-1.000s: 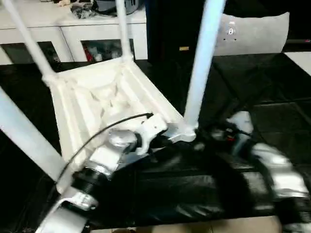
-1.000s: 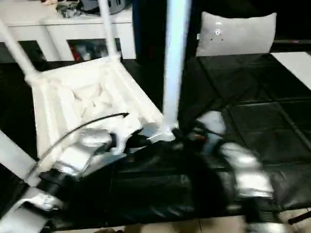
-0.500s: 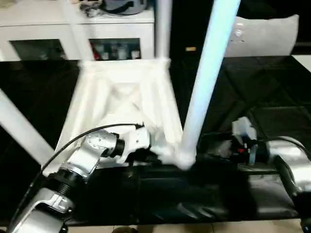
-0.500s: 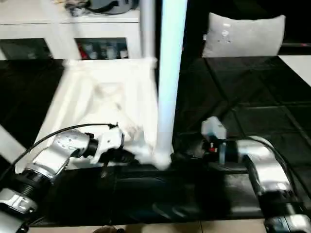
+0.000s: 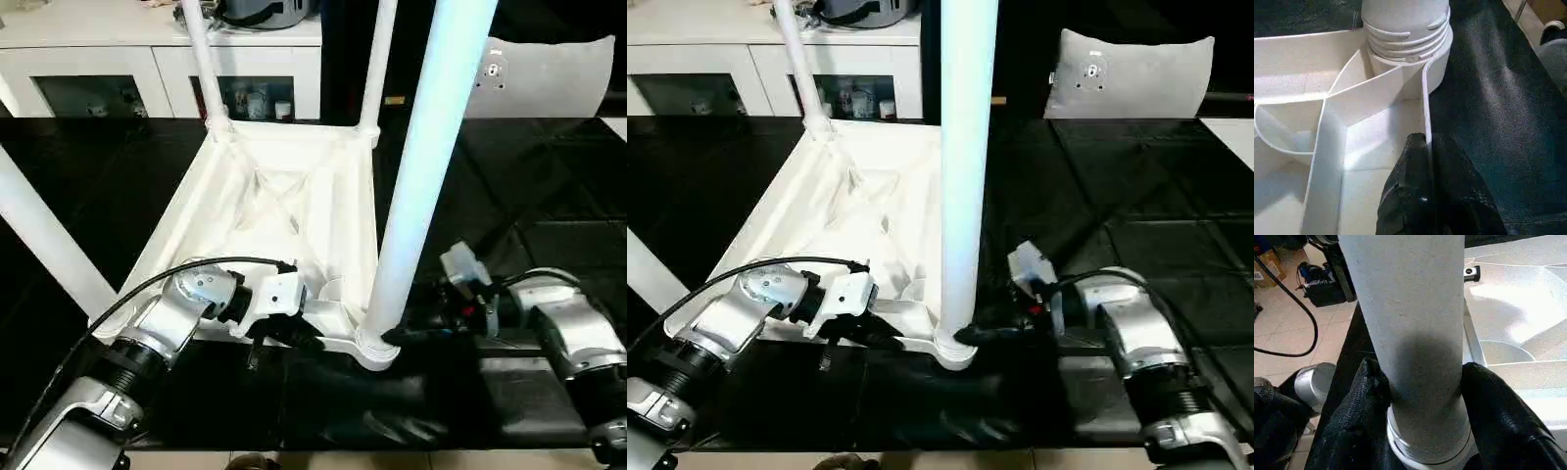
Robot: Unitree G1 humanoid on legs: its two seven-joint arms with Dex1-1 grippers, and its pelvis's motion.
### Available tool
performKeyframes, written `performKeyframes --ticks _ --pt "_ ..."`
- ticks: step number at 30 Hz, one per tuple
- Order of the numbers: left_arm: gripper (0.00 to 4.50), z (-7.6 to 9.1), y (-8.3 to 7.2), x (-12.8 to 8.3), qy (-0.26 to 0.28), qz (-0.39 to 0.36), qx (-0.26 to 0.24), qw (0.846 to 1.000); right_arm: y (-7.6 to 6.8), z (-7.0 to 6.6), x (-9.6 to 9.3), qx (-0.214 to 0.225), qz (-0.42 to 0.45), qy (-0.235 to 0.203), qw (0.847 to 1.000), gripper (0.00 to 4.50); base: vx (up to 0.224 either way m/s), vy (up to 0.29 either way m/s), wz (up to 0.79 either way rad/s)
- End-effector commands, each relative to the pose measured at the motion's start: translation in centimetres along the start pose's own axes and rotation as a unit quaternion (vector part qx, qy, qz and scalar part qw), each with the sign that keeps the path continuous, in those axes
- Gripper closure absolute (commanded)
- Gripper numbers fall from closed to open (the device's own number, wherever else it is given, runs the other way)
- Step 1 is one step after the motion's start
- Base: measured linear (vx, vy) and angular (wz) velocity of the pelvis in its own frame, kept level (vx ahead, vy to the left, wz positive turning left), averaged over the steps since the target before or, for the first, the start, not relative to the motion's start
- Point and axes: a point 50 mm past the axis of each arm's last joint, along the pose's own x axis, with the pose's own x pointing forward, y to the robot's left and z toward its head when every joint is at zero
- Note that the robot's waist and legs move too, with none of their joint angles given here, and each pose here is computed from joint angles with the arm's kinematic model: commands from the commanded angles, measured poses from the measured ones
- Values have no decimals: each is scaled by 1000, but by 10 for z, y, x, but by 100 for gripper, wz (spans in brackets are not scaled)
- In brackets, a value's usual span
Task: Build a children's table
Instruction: Rotate leg to tighten
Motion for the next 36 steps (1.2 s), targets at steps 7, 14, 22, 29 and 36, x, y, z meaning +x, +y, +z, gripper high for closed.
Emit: performKeyframes --ticks 7,14,22,29,36 --pt "450 0 -7 16 -12 -13 -73 997 10 1 19 40 -8 -47 998 257 0 0 0" --pt "450 10 9 35 -47 113 -152 981 -8 -10 45 88 -190 -62 976 257 0 0 0" --pt "450 34 41 58 -65 278 -215 934 -47 -14 75 145 -449 -62 879 257 -6 3 -1" --pt "450 39 42 56 -61 287 -191 937 -49 -5 72 118 -468 -107 869 169 0 0 0" --pt "450 21 37 46 -44 273 -178 945 -35 -4 37 55 -414 -151 896 107 0 0 0"
